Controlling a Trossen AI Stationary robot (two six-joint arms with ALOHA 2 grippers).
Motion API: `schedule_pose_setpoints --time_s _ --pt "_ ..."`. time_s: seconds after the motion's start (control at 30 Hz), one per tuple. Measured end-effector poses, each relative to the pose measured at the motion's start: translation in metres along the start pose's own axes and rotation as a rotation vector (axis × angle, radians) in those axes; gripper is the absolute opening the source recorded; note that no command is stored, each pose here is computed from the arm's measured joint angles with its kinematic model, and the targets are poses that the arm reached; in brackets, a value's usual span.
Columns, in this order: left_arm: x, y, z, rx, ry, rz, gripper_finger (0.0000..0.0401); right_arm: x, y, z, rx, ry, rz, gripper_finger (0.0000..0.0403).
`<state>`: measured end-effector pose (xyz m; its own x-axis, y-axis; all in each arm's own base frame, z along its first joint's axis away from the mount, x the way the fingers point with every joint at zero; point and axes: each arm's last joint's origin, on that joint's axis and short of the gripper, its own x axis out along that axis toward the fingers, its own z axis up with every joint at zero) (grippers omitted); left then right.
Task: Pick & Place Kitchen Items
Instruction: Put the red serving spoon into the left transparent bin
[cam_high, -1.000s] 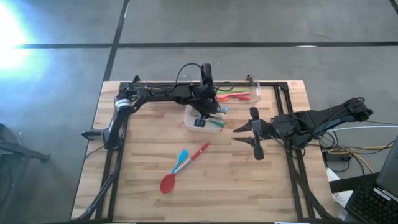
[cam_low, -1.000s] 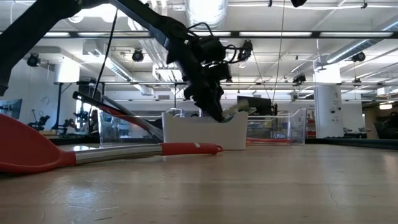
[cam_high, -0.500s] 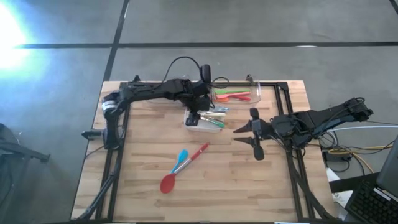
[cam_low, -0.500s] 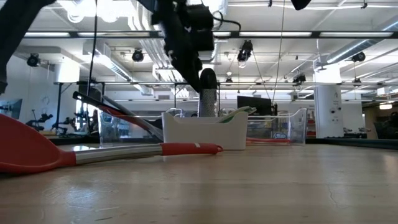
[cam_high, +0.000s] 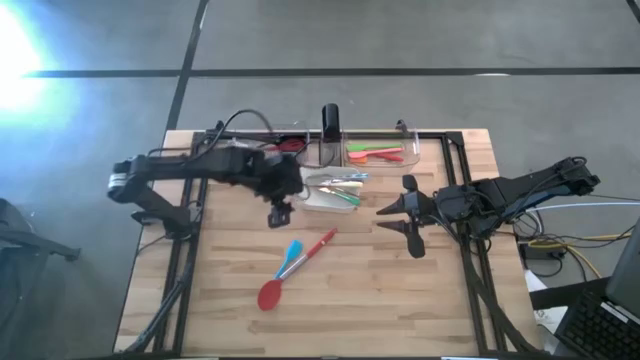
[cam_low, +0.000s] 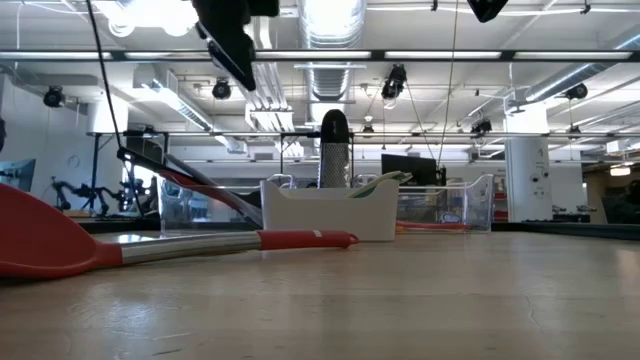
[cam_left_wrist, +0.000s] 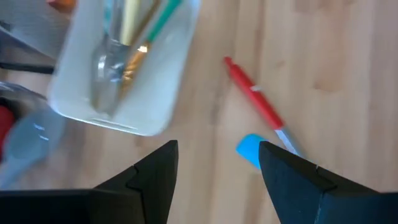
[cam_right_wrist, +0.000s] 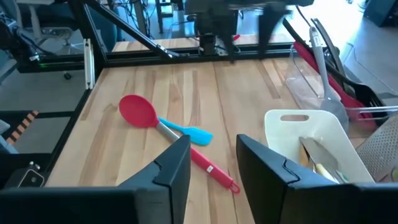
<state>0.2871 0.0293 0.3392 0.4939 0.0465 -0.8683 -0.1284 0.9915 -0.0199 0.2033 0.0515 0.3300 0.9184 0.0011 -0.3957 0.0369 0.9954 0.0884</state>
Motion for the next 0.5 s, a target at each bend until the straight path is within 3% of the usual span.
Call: schedule_pose_setpoints --time_s 0.2,0.5 --pt "0.006 -0.032 -0.032 -0.030 -0.092 -0.074 0.0227 0.000 0.000 0.000 0.000 -0.002 0.000 0.0113" --pt "0.071 -0.058 -0.060 -0.073 -0.244 -0.172 0.0227 0.000 0.000 0.001 0.001 -0.006 0.000 0.0101"
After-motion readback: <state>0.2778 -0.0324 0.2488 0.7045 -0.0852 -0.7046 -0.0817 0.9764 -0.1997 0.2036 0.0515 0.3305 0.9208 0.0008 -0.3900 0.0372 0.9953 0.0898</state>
